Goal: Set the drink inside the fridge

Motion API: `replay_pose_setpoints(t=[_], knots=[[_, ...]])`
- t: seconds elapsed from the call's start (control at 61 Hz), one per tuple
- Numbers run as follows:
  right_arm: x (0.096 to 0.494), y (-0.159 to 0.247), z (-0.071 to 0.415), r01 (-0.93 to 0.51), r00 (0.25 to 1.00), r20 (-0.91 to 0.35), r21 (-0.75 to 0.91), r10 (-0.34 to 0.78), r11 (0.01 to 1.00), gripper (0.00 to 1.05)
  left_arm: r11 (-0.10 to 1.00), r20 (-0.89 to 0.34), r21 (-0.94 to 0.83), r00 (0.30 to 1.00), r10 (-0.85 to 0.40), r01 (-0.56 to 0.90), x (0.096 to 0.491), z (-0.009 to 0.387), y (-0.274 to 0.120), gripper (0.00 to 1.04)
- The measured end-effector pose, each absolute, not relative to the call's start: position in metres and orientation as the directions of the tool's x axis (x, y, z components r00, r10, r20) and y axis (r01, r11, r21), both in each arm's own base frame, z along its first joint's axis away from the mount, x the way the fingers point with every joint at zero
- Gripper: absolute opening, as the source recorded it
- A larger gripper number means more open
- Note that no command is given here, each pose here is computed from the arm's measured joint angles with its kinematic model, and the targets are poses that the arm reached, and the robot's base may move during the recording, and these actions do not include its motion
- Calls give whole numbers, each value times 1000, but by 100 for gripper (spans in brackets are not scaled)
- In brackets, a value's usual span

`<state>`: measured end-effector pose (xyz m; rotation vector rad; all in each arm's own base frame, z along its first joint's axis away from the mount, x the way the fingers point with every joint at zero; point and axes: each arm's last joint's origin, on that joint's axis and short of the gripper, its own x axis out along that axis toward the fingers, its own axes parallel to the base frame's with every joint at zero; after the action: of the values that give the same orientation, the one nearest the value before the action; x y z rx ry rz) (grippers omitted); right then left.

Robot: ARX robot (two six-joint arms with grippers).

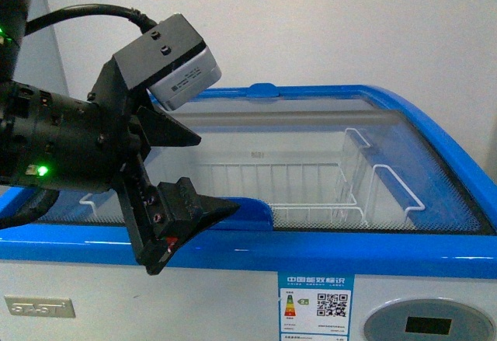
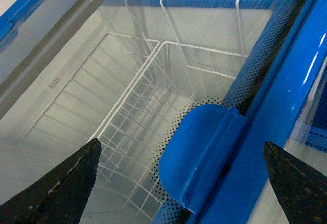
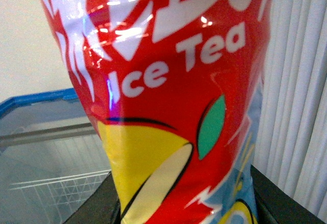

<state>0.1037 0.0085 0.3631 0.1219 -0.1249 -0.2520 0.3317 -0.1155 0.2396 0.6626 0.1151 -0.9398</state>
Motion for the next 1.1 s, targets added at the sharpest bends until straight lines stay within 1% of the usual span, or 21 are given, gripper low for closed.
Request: replay_pose_setpoints(t=[0.131, 0.197, 0.328, 0.344, 0.541, 0.639, 0.689, 0.754, 0.787, 0.82, 0.869, 0.918, 0.967, 1.033, 1.098], knots=[[104, 9, 363, 241, 961, 108, 136, -256, 961, 41, 390, -391, 486, 594, -703, 782, 349, 234, -118, 97], [104, 9, 363, 241, 961, 108, 135, -256, 961, 41, 381, -407, 496, 596, -692, 780, 366, 230, -120, 97], [104, 9, 363, 241, 961, 108, 135, -256, 961, 41, 333, -434, 480, 549, -714, 812, 391, 223, -122, 97], [104, 9, 363, 240, 961, 108, 135, -255, 961, 41, 340, -415, 503, 567, -711, 795, 412, 228, -125, 97], [104, 8, 363, 241, 961, 108, 135, -256, 961, 41, 450, -318, 616, 727, -609, 647, 478, 249, -131, 97], [104, 8, 363, 242, 960, 108, 135, -257, 961, 41, 507, -271, 646, 792, -548, 571, 502, 253, -131, 97], [104, 9, 363, 237, 962, 108, 135, -252, 962, 41, 556, -230, 666, 845, -482, 498, 513, 255, -129, 97], [104, 9, 363, 237, 962, 108, 135, -252, 962, 41, 596, -197, 668, 878, -435, 445, 520, 255, -126, 97], [104, 9, 363, 237, 962, 108, 135, -252, 962, 41, 617, -179, 670, 896, -406, 413, 522, 255, -124, 97], [104, 8, 363, 241, 961, 108, 135, -256, 961, 41, 659, -158, 665, 929, -335, 351, 525, 254, -121, 97], [104, 8, 363, 241, 961, 108, 135, -256, 961, 41, 707, -141, 635, 947, -290, 311, 525, 252, -110, 97], [104, 8, 363, 242, 960, 108, 135, -257, 961, 41, 747, -151, 594, 953, -262, 300, 520, 251, -103, 97], [104, 8, 363, 241, 961, 108, 135, -256, 961, 41, 796, -198, 523, 952, -234, 304, 507, 249, -94, 97], [104, 9, 363, 239, 961, 108, 135, -255, 961, 41, 847, -241, 405, 934, -263, 343, 478, 249, -89, 97], [104, 9, 363, 235, 962, 108, 134, -250, 963, 41, 882, -251, 269, 912, -324, 387, 438, 257, -84, 97]])
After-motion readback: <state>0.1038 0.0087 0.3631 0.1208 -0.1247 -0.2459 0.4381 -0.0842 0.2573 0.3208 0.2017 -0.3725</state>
